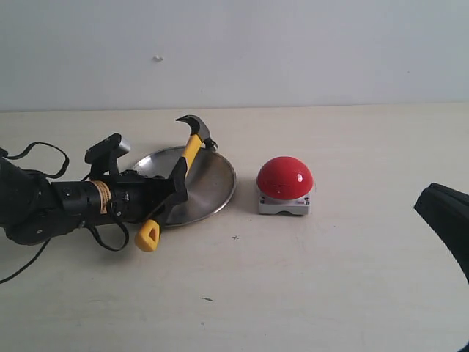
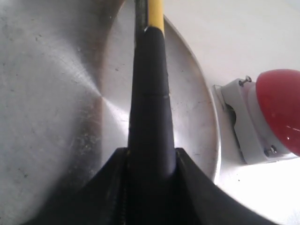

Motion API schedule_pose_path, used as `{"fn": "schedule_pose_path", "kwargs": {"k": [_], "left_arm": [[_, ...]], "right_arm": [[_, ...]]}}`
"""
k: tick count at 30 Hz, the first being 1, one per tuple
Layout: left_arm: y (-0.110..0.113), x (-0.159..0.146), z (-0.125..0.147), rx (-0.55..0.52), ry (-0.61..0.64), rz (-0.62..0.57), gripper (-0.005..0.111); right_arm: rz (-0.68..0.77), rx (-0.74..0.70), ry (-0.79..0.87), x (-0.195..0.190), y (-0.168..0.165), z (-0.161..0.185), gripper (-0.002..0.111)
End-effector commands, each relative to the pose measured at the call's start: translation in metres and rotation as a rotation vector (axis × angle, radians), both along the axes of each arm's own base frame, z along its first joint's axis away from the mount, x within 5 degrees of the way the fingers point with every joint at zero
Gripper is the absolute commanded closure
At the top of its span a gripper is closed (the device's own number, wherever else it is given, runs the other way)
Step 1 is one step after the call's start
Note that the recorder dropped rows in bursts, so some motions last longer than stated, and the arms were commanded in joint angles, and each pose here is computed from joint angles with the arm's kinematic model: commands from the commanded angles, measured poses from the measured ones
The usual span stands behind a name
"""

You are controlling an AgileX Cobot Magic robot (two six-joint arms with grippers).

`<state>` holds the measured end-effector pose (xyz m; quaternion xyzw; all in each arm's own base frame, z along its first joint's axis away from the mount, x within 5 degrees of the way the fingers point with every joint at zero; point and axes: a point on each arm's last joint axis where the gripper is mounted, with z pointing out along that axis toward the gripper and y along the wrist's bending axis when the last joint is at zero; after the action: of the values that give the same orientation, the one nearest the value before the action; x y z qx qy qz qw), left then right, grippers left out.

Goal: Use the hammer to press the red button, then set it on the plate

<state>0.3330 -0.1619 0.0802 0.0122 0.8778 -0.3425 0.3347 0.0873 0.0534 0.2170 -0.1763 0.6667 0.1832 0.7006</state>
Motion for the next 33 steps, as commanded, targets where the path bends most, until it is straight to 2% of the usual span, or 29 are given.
{"fn": "schedule_pose_path", "kwargs": {"k": [1, 9, 16, 21, 24, 26, 28, 29, 33], "left_arm": [[-0.005, 0.003, 0.012, -0.040, -0.073, -0.050, 0.103], [-0.003, 0.004, 0.013, -0.031, -0.072, -0.045, 0.075], [0.005, 0.007, 0.020, -0.003, -0.079, -0.018, 0.065], [0.023, 0.012, 0.027, 0.095, -0.065, 0.038, 0.059], [0.038, 0.014, 0.037, 0.139, -0.058, 0.091, 0.066], [0.046, 0.010, 0.046, 0.153, -0.085, 0.095, 0.079], [0.052, 0.004, 0.058, 0.173, -0.128, 0.087, 0.101], [0.055, 0.000, 0.065, 0.189, -0.159, 0.076, 0.106], [0.064, -0.023, 0.094, 0.236, -0.274, 0.079, 0.107]], "right_arm": [[0.008, -0.007, -0.007, -0.001, 0.000, -0.001, 0.108], [0.012, -0.011, -0.001, -0.001, 0.000, -0.001, 0.108], [0.013, -0.012, 0.001, -0.001, 0.001, -0.002, 0.108], [0.014, -0.013, 0.004, -0.001, 0.001, -0.002, 0.108], [0.014, -0.013, 0.004, -0.001, 0.001, -0.002, 0.108], [0.012, -0.011, 0.002, -0.001, 0.000, -0.002, 0.108], [0.011, -0.017, 0.000, -0.001, 0.000, -0.002, 0.108], [0.013, -0.020, 0.001, -0.001, 0.001, -0.002, 0.108], [0.024, -0.025, 0.020, -0.002, 0.001, -0.004, 0.108]]}}
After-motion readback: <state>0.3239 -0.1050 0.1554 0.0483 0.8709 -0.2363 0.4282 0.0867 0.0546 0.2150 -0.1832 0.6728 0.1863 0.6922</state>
